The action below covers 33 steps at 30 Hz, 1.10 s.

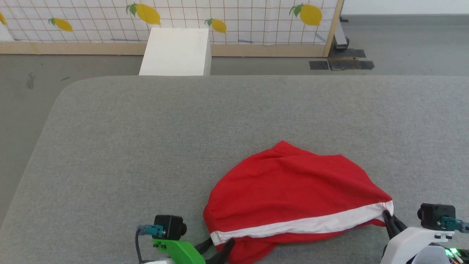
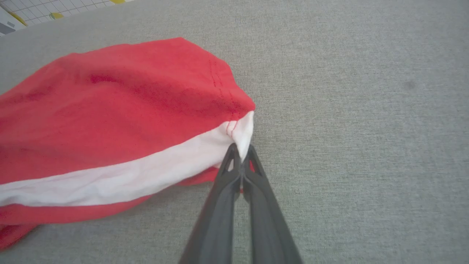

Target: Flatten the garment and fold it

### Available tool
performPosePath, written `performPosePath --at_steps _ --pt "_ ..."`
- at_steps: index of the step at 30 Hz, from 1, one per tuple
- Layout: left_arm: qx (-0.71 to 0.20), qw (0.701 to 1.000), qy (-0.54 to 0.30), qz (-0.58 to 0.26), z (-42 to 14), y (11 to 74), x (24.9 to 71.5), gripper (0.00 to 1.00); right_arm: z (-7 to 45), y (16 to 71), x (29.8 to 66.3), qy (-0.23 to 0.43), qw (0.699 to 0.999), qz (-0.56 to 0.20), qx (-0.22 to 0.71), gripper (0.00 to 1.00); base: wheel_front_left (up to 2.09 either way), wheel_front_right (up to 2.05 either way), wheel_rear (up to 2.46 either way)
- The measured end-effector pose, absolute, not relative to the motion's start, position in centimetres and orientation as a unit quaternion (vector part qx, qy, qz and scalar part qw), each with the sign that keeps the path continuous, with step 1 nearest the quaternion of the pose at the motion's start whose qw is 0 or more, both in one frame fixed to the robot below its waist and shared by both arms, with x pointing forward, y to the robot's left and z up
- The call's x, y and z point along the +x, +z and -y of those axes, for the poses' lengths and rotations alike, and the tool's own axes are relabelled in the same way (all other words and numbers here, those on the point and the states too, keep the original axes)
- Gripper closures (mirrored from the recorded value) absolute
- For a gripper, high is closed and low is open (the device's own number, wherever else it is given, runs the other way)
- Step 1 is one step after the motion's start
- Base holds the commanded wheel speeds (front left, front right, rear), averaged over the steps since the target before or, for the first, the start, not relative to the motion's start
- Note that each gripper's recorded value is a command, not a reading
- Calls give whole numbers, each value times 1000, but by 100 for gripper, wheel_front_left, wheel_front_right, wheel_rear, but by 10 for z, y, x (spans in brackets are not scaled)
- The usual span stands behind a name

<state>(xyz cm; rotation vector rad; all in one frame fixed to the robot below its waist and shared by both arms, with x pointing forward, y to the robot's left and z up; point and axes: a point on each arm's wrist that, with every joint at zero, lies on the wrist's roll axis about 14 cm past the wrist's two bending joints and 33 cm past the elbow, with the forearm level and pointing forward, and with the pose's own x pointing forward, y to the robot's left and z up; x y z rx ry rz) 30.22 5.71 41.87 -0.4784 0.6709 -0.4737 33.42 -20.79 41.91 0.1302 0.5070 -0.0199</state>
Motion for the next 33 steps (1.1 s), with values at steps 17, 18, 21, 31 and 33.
performPosePath --at_steps 17,18,21,31,33 --pt "-235 895 -257 -278 -47 442 320 100 205 430 341 -5 970 -232 67 100 0 0 0" --pt "-235 896 -264 -267 -45 450 325 100 204 435 345 -2 972 -226 64 100 0 0 0" --pt "-227 898 -302 -228 -34 481 342 100 196 455 362 12 977 -206 53 100 0 0 0" --pt "-135 907 -386 -101 -25 594 447 100 187 582 465 61 995 -77 -31 100 0 0 0" --pt "-117 912 -384 -81 -27 609 471 100 187 606 486 65 996 -48 -48 100 0 0 0"
